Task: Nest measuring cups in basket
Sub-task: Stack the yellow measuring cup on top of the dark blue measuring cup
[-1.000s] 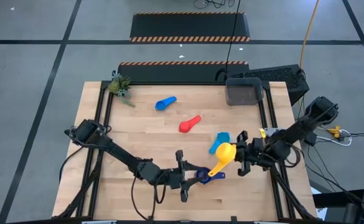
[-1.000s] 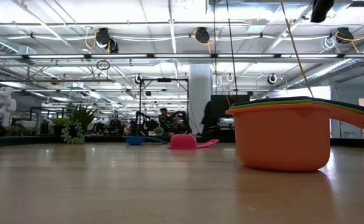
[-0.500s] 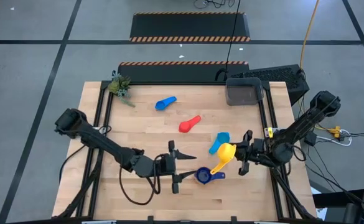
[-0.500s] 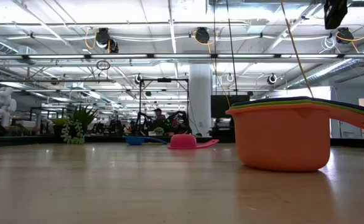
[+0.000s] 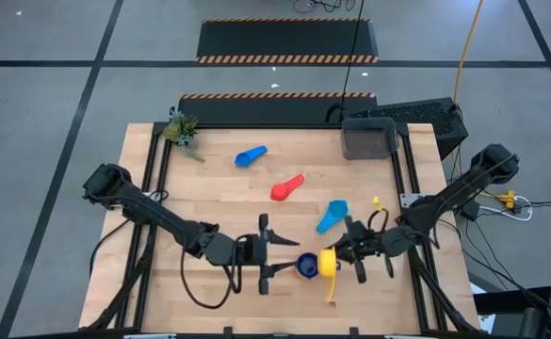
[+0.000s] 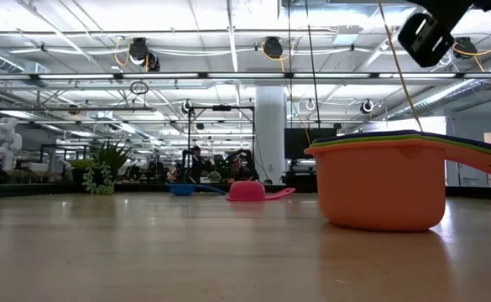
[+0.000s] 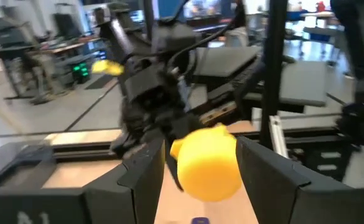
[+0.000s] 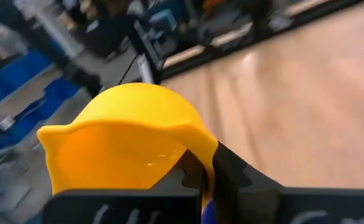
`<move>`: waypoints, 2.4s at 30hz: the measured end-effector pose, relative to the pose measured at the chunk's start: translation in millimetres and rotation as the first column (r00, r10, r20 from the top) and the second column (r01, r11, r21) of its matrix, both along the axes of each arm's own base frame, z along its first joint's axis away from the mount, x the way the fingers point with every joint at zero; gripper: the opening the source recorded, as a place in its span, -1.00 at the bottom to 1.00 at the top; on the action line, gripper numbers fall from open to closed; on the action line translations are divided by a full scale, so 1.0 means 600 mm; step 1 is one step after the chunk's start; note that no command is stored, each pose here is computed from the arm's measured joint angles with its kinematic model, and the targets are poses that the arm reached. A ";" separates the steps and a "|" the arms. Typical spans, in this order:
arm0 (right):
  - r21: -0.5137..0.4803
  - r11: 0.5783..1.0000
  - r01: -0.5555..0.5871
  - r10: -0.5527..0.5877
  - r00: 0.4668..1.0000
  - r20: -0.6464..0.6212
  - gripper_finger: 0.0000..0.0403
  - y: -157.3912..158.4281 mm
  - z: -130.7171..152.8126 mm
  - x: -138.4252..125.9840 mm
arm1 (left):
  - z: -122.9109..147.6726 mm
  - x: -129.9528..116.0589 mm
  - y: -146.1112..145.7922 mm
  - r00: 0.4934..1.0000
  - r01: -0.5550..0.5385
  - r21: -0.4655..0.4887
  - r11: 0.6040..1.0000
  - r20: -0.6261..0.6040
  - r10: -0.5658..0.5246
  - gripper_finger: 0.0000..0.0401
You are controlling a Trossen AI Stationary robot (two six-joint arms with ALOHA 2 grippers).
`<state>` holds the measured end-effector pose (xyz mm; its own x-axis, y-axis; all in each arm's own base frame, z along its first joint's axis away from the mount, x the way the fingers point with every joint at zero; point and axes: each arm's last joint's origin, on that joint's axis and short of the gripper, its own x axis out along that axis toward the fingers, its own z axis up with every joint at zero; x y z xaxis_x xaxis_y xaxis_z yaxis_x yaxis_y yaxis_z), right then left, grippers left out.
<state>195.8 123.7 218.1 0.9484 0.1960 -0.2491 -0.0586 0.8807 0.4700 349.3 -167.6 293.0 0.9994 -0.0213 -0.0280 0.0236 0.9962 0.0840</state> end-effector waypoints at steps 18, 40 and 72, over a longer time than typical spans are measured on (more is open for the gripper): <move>0.200 0.914 -0.353 0.370 0.928 -0.052 -1.00 0.009 -0.075 0.074 | -0.029 0.017 -0.013 0.987 0.162 0.085 0.983 -0.012 -0.162 0.57; 0.041 0.799 -0.600 0.601 0.799 -0.022 -1.00 0.053 -0.077 0.137 | -0.064 0.044 -0.047 0.902 0.432 0.141 0.891 -0.064 -0.427 0.33; -0.150 0.765 -0.626 0.613 0.780 -0.127 -0.99 0.059 -0.063 0.104 | -0.114 0.085 -0.061 0.875 0.413 0.228 0.882 -0.367 -0.315 -0.27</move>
<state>258.5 159.2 180.1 0.6155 0.6824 -0.3944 -0.5943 0.7305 0.3365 400.2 -204.3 224.6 0.8587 -0.3241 -0.3970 0.4535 0.8413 0.2942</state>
